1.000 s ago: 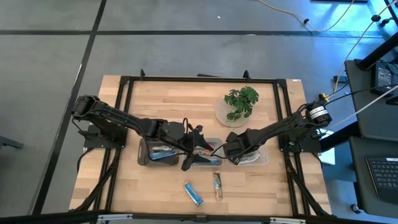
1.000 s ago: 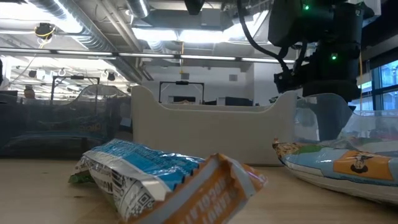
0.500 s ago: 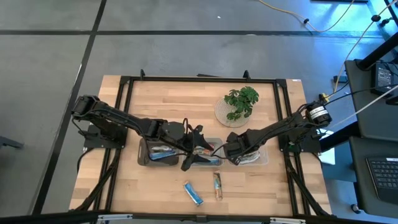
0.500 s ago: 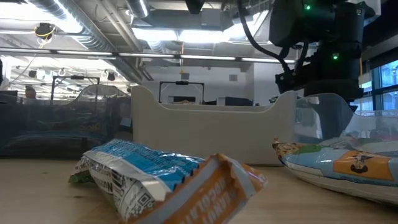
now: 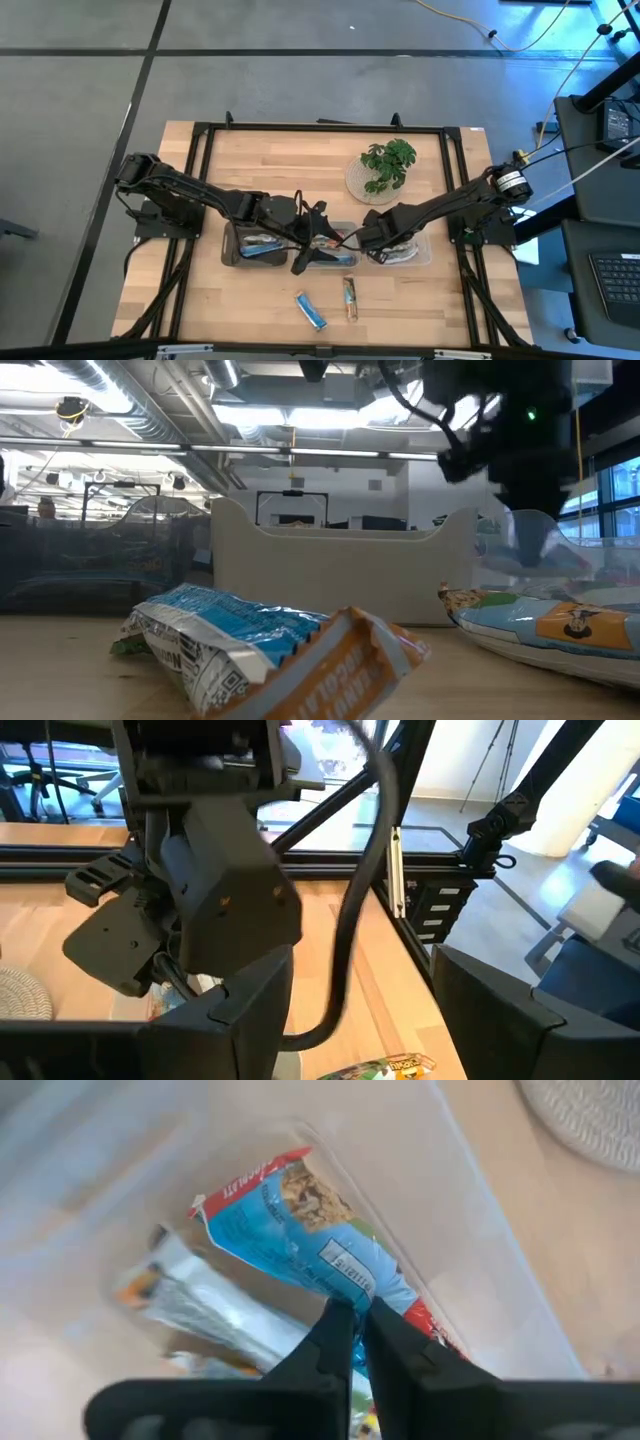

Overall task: Pick and place Granola Bars by type
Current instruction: Put the red granola bar into the gray bin

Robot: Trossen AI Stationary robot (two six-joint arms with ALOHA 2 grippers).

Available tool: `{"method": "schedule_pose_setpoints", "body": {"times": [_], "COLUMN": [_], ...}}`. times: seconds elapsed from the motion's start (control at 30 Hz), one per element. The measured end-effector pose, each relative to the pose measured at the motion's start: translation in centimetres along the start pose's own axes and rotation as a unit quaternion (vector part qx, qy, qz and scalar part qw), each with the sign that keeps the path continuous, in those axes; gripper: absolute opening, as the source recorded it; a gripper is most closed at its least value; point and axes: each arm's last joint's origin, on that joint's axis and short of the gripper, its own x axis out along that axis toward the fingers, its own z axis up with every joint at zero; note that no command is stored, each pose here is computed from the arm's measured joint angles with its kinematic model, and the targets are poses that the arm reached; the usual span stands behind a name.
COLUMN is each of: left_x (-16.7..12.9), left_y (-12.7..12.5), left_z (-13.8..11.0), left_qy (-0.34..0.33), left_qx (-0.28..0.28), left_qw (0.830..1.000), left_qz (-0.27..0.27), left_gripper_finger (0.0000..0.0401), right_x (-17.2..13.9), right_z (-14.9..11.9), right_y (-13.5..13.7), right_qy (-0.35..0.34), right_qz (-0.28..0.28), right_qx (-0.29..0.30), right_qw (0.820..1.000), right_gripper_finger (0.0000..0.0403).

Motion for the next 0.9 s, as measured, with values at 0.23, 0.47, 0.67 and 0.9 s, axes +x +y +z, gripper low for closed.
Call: {"method": "schedule_pose_setpoints", "body": {"times": [0.23,0.47,0.67,0.9], "left_x": [-1.5,-5.1,-6.2,-6.3], "left_y": [0.1,-1.0,-2.5,-3.3], "left_z": [0.4,2.1,2.2,1.7], "left_qy": [0.025,0.028,0.038,0.057], "left_qx": [0.005,-0.002,0.004,0.008], "left_qw": [1.000,1.000,0.999,0.998], "left_qz": [0.005,0.001,-0.020,-0.031], "left_gripper_finger": [0.0231,0.0229,0.0230,0.0228], "right_x": [-4.3,-9.1,-9.5,-6.0], "right_z": [1.7,4.1,5.6,6.6], "right_y": [1.2,2.9,4.7,6.3], "right_qy": [-0.031,-0.132,-0.210,-0.178], "right_qz": [0.059,0.167,0.240,0.208], "right_qx": [0.007,0.001,-0.005,-0.010], "right_qw": [0.998,0.977,0.948,0.962], "right_gripper_finger": [0.0024,0.0024,0.0024,0.0030]}}
